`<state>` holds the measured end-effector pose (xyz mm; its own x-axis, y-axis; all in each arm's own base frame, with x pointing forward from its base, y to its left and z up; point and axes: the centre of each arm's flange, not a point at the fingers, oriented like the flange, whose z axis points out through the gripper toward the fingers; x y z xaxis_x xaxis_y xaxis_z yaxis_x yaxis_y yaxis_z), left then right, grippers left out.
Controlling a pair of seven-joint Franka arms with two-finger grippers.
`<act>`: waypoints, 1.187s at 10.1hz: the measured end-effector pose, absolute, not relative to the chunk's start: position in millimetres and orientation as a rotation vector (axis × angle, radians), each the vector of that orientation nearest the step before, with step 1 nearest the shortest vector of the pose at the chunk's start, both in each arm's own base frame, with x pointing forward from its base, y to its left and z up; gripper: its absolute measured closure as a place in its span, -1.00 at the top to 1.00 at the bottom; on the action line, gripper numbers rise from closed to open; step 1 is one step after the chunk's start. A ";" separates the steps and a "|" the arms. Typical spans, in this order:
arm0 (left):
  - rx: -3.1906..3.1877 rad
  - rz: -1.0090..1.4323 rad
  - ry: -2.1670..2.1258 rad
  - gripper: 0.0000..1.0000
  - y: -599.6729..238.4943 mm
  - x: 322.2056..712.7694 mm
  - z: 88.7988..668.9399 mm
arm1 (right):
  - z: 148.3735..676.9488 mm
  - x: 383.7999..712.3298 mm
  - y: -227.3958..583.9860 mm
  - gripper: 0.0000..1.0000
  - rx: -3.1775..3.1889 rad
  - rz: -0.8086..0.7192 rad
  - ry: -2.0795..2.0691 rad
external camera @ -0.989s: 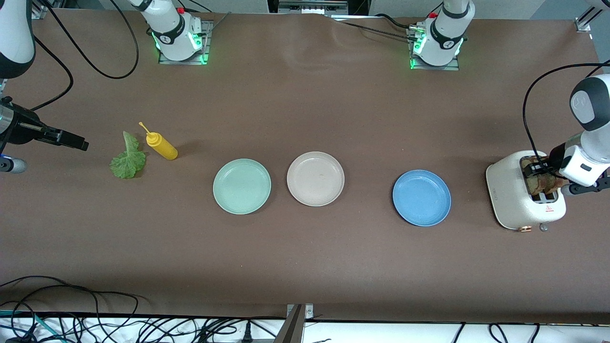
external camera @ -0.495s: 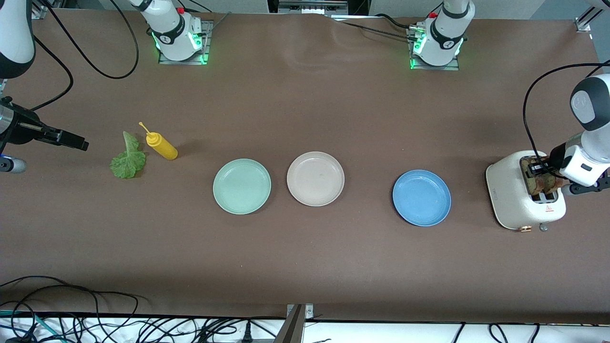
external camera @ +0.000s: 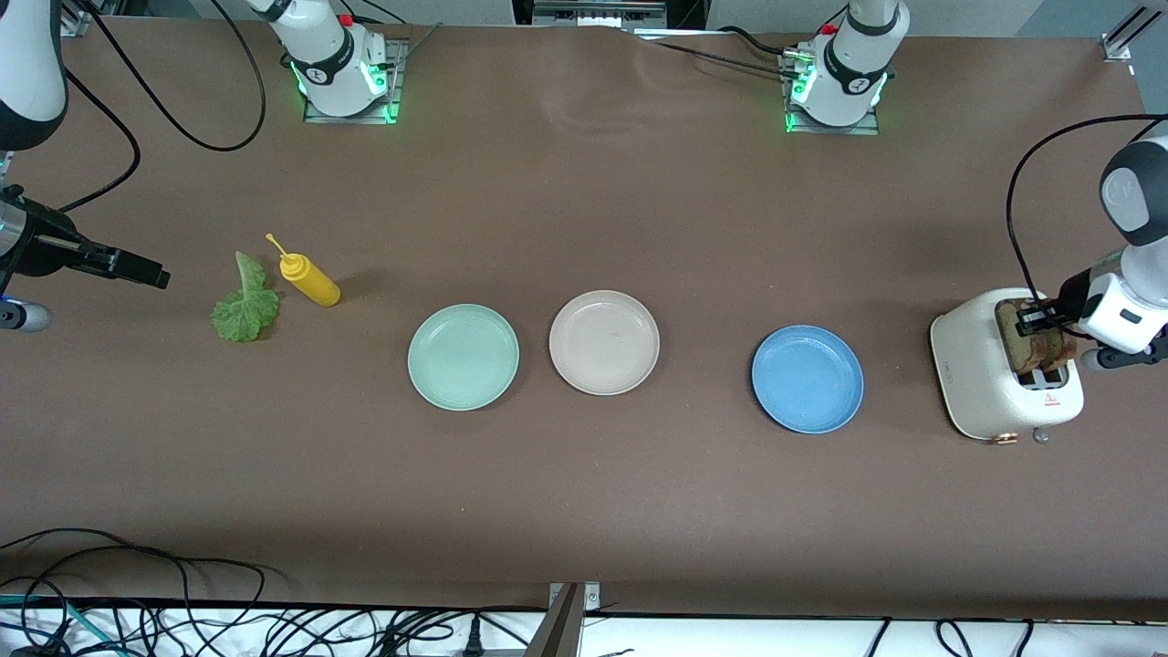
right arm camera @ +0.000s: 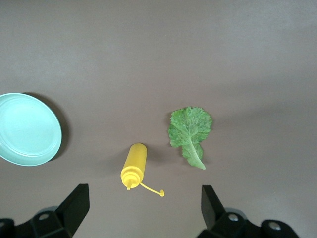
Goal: Make sandwich on beige plate with both arms
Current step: 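Lift the toast slice out of the toaster with the left gripper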
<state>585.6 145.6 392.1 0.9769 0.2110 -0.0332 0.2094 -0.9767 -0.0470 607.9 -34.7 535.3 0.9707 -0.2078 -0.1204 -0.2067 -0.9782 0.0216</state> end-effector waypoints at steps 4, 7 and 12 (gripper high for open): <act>-3.086 0.034 -0.325 -0.83 136.8 548.9 499.0 | 534.6 608.1 -34.7 1.00 3.109 -0.194 -0.327; -3.097 -0.004 -0.274 -0.83 111.7 521.8 567.4 | 534.3 608.1 -34.6 1.00 3.109 -0.195 -0.327; -3.398 0.144 -0.212 -0.83 10.8 551.0 480.0 | 533.8 608.2 -34.6 1.00 3.109 -0.196 -0.327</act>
<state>551.0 10.8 480.0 0.9889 0.1107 -0.0989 0.1329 -0.9573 0.2567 608.2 -34.6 533.8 0.9704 -0.2078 -0.1234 -0.2066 -0.9782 0.0223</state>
